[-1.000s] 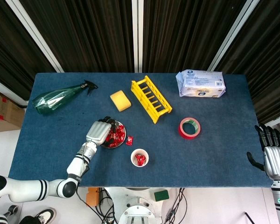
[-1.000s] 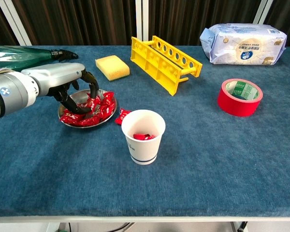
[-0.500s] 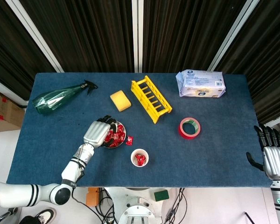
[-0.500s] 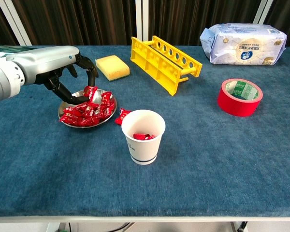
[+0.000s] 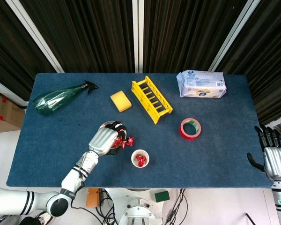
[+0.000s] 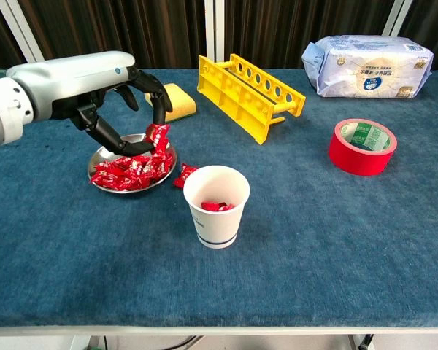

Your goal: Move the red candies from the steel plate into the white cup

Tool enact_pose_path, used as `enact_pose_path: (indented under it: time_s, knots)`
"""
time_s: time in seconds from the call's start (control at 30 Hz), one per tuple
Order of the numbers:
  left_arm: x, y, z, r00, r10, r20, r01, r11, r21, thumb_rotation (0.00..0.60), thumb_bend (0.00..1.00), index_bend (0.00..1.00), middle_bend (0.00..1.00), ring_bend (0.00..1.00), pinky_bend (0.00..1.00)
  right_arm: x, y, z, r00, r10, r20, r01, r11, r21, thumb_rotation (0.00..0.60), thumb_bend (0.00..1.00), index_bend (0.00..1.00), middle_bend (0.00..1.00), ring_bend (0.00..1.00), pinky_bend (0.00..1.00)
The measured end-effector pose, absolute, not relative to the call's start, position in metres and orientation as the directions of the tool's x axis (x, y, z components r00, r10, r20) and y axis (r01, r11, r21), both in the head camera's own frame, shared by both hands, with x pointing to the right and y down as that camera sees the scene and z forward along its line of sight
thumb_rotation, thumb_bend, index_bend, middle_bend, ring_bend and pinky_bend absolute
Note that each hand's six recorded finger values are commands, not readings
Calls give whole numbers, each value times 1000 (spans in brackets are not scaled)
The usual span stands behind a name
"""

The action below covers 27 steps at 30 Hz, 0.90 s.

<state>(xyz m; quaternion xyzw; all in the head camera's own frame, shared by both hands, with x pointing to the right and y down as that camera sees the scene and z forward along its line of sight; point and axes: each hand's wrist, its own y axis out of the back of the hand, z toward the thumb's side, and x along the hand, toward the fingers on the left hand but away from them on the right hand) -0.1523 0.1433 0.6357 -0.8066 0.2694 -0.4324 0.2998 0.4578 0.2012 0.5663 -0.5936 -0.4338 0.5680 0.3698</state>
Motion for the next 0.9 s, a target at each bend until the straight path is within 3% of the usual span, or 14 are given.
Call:
enact_pose_path:
  time_s: [0.33, 0.67, 0.9]
  knots:
    - [-111, 154, 617, 564, -672, 480, -325, -715, -619, 600, 348, 609, 260, 119, 242, 458, 202, 565, -18, 937, -350, 99, -346, -933, 600, 302, 0, 0, 0, 0]
    - [-89, 166, 626, 591, -654, 473, -347, -735, -582, 600, 350, 606, 265, 119, 242, 459, 202, 564, -19, 937, -348, 101, -344, -933, 600, 302, 0, 0, 0, 0]
    - [-91, 167, 629, 596, -653, 468, -328, -730, -600, 595, 340, 467, 262, 119, 241, 460, 201, 563, -22, 938, -347, 102, -343, -934, 600, 301, 0, 0, 0, 0]
